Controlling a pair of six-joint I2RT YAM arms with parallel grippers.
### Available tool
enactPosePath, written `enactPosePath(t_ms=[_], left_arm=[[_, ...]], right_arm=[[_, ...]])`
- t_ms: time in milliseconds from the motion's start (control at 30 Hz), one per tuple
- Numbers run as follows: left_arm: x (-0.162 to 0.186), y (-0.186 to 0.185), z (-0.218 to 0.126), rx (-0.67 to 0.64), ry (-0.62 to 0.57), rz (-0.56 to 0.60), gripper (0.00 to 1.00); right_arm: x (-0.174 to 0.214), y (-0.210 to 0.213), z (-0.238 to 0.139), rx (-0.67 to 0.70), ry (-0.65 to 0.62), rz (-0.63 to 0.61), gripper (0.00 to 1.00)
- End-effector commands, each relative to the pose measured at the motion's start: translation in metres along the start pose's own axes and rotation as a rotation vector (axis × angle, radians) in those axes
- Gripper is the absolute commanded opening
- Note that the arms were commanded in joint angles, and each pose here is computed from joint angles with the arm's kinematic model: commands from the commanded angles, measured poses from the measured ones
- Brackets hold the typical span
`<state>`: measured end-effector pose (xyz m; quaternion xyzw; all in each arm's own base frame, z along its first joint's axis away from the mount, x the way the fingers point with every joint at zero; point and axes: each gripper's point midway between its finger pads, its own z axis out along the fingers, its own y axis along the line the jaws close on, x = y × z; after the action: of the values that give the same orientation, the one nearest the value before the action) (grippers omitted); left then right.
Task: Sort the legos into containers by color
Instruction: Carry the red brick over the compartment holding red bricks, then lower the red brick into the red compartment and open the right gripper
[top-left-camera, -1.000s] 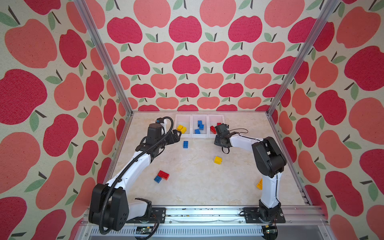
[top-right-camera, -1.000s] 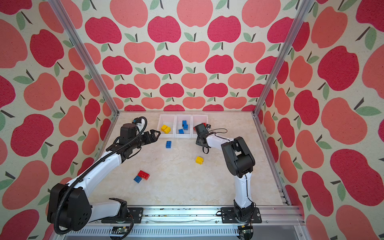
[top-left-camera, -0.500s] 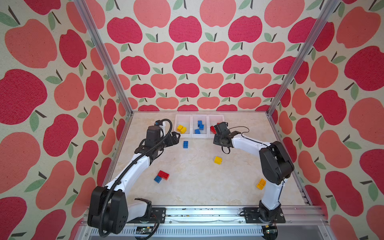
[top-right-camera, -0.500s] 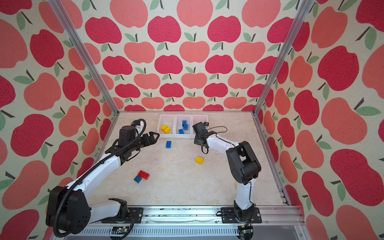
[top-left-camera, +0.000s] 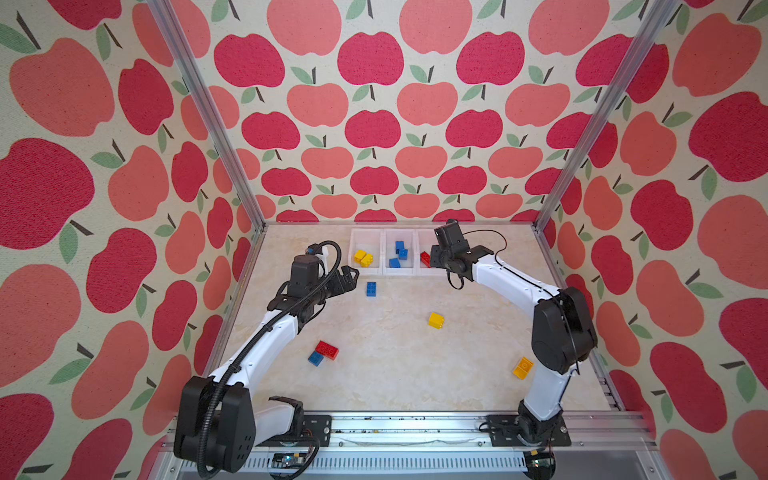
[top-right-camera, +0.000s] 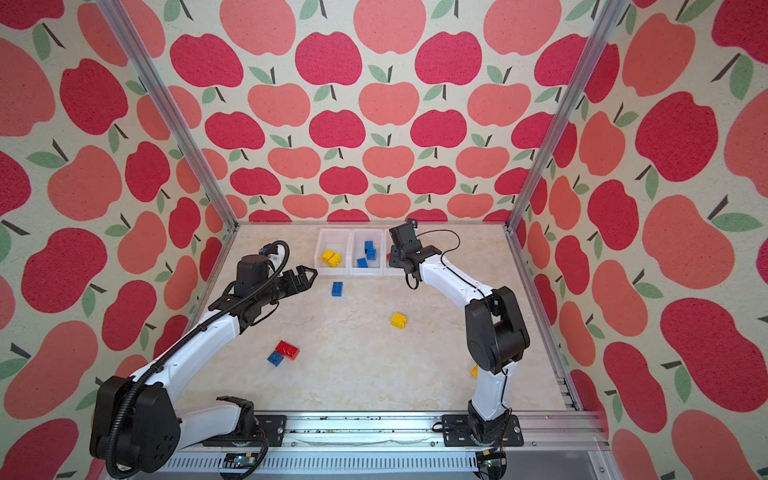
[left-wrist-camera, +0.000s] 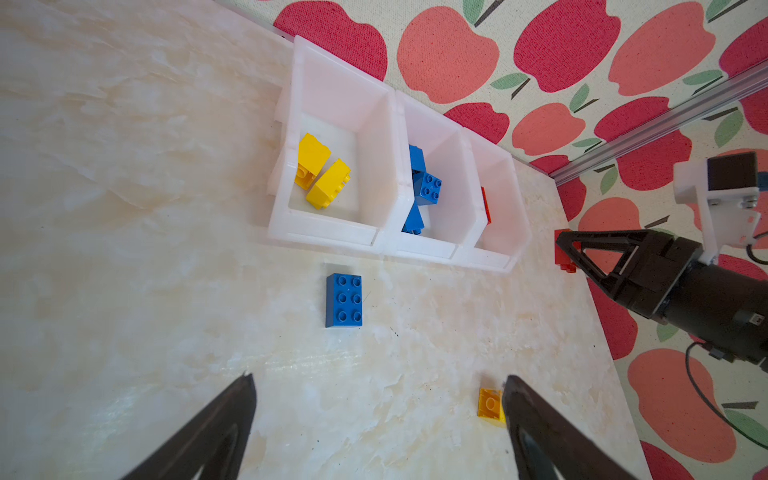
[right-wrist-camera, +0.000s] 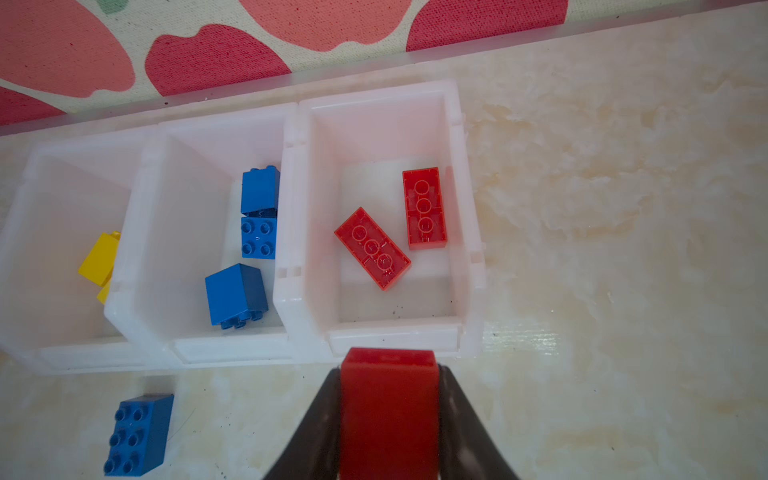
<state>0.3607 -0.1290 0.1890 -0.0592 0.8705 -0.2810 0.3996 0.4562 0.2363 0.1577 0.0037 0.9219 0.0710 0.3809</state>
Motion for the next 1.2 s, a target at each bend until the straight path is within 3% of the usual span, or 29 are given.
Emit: enactPosePath(t_ms=[0,367,667,867,1167], left_arm=[[0.004,0.004,-0.005,-0.005,-0.002,-0.017,0.95],[0.006,0.008,-0.010,-0.018,-0.002,-0.026,0.96],[0.005,0.011,-0.011,-0.025,-0.005,-0.028,0.97],[0.004,0.011,-0.011,-0.023,-0.007,-0.032,0.97],[0.002,0.009,-0.013,-0.023,-0.011,-0.031,0.97]], right_arm=[[-0.002,0.000,0.022,0.001,0.027,-0.055,0.35],[-0.012,0.007,0.082,-0.013,0.052,-0.096,0.35],[-0.024,0.003,0.110,-0.009,0.033,-0.112,0.35],[-0.025,0.008,0.122,-0.030,0.045,-0.116,0.57],[-0.024,0.011,0.114,-0.057,0.039,-0.092,0.62]])
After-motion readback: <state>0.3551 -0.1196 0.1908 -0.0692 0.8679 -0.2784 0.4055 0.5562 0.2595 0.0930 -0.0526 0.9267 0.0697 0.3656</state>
